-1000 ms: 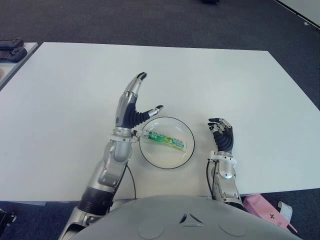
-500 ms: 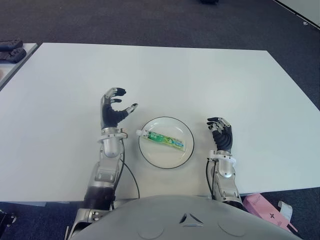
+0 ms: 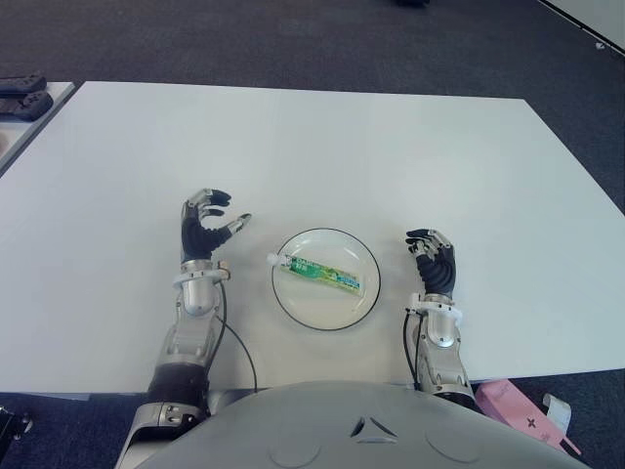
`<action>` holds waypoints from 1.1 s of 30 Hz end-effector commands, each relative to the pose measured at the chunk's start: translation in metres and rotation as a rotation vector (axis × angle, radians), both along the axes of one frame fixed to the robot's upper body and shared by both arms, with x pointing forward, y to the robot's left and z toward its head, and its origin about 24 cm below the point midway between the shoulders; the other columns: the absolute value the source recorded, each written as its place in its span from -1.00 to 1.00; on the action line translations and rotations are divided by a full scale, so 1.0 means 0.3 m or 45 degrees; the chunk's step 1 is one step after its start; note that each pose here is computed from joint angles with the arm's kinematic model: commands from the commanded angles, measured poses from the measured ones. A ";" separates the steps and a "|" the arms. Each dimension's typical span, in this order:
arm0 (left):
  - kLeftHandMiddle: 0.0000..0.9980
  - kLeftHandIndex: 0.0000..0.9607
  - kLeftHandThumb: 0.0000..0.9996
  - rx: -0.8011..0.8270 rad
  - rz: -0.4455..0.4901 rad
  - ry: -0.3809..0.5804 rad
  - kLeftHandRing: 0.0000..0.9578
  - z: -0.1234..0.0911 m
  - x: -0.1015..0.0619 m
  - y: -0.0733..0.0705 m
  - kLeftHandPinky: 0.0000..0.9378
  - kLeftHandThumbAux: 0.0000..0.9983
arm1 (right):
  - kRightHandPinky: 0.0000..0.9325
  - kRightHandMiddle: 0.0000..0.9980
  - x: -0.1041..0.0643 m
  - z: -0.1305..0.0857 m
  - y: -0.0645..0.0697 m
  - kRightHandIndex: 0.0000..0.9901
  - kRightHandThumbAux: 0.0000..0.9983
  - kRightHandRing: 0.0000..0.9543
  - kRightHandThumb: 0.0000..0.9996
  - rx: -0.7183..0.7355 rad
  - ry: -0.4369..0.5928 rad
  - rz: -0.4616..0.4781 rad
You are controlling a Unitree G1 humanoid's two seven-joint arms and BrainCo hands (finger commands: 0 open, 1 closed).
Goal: Put the toothpaste on the table into the plate.
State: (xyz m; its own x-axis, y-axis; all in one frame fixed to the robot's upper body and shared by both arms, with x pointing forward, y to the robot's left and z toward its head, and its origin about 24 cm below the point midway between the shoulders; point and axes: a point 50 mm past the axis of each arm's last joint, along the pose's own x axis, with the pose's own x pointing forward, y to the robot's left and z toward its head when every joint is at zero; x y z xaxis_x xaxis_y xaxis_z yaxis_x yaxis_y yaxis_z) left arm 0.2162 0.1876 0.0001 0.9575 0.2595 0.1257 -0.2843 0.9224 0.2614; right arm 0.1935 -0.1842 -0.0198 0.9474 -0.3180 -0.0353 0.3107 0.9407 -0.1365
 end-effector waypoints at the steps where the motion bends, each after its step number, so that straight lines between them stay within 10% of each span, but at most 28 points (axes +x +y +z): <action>1: -0.11 -0.03 -1.00 -0.038 -0.038 0.029 -0.07 -0.028 -0.008 -0.008 -0.05 0.88 | -0.11 -0.12 -0.009 -0.018 -0.002 -0.15 0.47 -0.13 0.45 -0.006 0.040 0.004; 24: -0.11 -0.01 -0.89 -0.113 -0.146 0.234 -0.05 -0.096 -0.063 -0.037 0.00 1.00 | -0.12 -0.13 -0.008 -0.012 -0.010 -0.15 0.47 -0.14 0.45 -0.007 0.029 0.014; 28: -0.10 0.00 -0.66 -0.159 -0.158 0.242 -0.04 -0.099 -0.075 -0.045 0.02 1.00 | -0.12 -0.12 -0.009 -0.011 -0.009 -0.15 0.47 -0.14 0.45 -0.009 0.027 0.023; 29: -0.09 -0.04 -0.27 -0.170 -0.161 0.243 -0.03 -0.101 -0.077 -0.047 0.03 0.80 | -0.12 -0.12 -0.010 -0.011 -0.008 -0.15 0.47 -0.14 0.45 -0.009 0.027 0.026; 33: -0.08 -0.09 0.24 -0.217 -0.163 0.250 -0.02 -0.105 -0.088 -0.054 0.05 0.54 | -0.12 -0.13 -0.011 -0.010 -0.006 -0.15 0.47 -0.15 0.45 -0.003 0.024 0.048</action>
State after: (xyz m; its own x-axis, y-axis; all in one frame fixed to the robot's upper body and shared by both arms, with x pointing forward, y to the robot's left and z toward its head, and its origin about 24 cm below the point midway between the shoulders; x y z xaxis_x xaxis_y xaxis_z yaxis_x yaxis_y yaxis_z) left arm 0.1949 0.1742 -0.0259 0.9877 0.1449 -0.0585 -0.1334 0.9768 0.1673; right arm 0.1931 -0.1864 -0.0197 0.9556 -0.2926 -0.0352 0.2844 0.9470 -0.1496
